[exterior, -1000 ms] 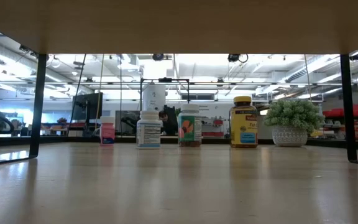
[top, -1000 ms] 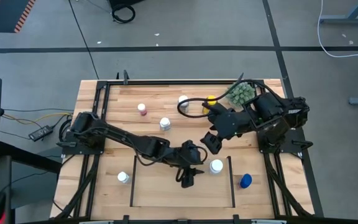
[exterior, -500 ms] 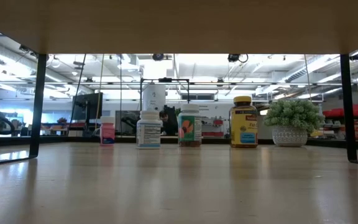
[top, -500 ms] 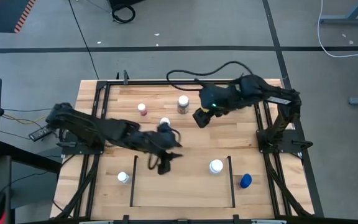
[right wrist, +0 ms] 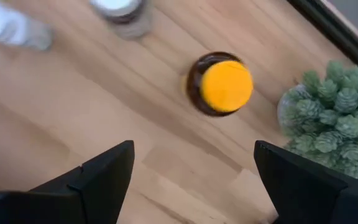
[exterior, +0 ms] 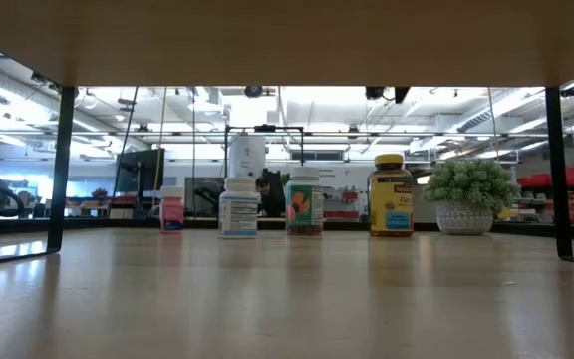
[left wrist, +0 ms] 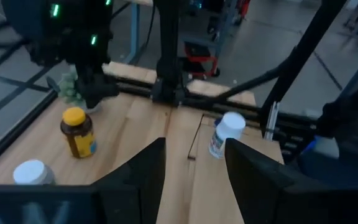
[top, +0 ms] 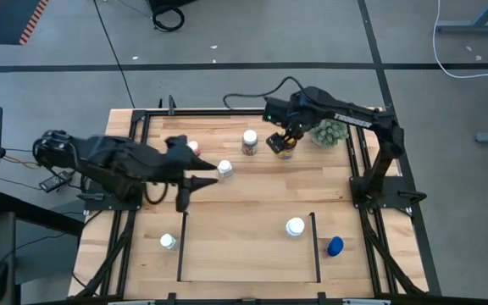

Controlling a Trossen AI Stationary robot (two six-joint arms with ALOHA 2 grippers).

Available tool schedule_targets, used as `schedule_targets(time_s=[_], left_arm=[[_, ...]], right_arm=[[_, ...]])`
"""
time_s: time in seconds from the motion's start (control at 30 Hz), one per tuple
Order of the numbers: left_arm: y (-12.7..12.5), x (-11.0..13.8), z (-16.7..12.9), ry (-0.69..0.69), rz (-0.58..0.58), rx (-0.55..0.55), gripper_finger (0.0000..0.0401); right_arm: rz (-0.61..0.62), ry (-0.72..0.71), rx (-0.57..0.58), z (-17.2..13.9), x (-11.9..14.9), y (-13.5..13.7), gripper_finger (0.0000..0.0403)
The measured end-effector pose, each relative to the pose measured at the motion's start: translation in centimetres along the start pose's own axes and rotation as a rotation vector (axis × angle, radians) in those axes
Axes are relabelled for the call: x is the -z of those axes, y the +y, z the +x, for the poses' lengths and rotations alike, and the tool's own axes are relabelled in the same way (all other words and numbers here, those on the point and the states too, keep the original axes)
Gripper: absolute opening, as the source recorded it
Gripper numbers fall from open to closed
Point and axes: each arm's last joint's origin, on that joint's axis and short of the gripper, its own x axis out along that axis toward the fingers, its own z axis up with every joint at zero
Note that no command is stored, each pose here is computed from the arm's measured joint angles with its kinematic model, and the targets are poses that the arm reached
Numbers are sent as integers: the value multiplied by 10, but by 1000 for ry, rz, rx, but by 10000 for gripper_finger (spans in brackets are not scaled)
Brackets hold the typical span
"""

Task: Pick and place medicine bottles onto shelf by color
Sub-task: Put the yellow medicine bottle on the shelf

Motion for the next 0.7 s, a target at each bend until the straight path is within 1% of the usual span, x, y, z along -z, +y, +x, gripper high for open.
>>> schedule_targets(time_s=[0.13, 0.27, 0.33, 0.5, 0.7], left_arm=[[4, 0, -9, 5, 0, -4, 172], [7, 4, -11, 51, 20, -20, 172], [8, 6, -12, 71, 29, -29, 172], [8, 6, -12, 70, 30, -28, 172], [8, 6, -12, 72, 31, -28, 172]], right_arm=[[71, 21, -22, 16, -14, -15, 339], [144, 16, -47, 27, -23, -24, 339], [176, 35, -35, 34, -23, -27, 339], [253, 97, -4, 54, -21, -35, 339], [298, 75, -5, 67, -23, -34, 339]])
